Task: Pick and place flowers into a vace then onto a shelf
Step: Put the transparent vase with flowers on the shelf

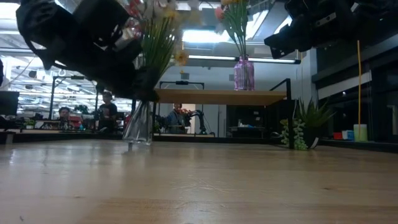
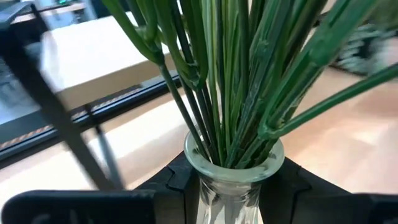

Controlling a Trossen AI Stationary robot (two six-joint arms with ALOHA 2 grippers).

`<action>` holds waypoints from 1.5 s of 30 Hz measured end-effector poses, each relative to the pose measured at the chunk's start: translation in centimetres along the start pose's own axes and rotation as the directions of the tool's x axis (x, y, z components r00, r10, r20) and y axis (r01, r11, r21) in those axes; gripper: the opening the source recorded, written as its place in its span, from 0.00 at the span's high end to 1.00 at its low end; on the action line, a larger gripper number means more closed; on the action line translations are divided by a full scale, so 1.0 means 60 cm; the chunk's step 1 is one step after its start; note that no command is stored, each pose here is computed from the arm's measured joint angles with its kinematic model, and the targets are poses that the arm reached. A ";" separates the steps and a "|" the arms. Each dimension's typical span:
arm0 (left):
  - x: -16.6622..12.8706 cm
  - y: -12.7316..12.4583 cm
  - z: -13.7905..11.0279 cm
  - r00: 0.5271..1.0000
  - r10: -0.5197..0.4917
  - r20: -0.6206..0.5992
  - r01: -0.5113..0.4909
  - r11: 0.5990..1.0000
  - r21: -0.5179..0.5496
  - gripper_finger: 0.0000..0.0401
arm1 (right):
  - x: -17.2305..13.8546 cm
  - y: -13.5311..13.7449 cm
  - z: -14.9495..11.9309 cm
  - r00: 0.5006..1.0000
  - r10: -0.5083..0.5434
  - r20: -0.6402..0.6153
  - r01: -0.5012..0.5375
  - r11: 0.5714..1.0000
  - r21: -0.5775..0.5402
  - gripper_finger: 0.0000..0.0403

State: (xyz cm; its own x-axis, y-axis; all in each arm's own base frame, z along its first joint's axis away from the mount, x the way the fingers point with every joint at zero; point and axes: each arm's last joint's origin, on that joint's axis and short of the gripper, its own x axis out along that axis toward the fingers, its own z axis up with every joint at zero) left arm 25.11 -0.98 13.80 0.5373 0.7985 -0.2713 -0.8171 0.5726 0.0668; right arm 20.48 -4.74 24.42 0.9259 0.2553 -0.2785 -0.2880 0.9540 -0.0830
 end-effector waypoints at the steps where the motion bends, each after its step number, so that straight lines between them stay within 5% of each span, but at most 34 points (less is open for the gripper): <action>1: -0.004 -0.004 0.002 1.000 -0.020 0.008 0.020 1.000 0.001 0.73 | 0.000 0.000 0.000 1.000 0.000 0.000 0.000 1.000 0.015 0.99; 7: -0.029 -0.025 0.023 0.982 -0.184 0.035 0.184 0.983 0.016 0.73 | 0.003 0.006 0.003 1.000 0.016 0.008 -0.017 0.999 0.039 0.99; 23: -0.081 -0.005 0.103 0.945 -0.284 0.162 0.293 0.955 -0.037 0.73 | 0.020 0.047 0.012 0.990 0.141 0.022 -0.141 0.990 -0.001 0.99; 31: -0.070 0.009 0.126 0.953 -0.237 0.189 0.254 0.965 -0.069 0.73 | 0.023 0.054 0.014 0.987 0.162 0.025 -0.161 0.987 -0.008 0.99; 37: -0.063 0.000 0.184 0.942 -0.246 0.227 0.255 0.967 -0.014 0.73 | 0.023 0.054 0.015 0.987 0.159 0.031 -0.159 0.987 -0.013 0.99; 45: -0.032 0.015 0.258 0.982 -0.129 0.135 0.126 0.992 0.029 0.73 | 0.023 0.054 0.015 0.987 0.160 0.031 -0.159 0.987 -0.012 0.99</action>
State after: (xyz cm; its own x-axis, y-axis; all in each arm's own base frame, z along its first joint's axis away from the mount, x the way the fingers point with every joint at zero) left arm 26.60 0.90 29.26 0.6616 0.7356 -0.1455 -0.7363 0.6740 0.0594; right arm 21.05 -1.17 24.64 0.8752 0.4090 -0.2585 -0.4347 0.8993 -0.0489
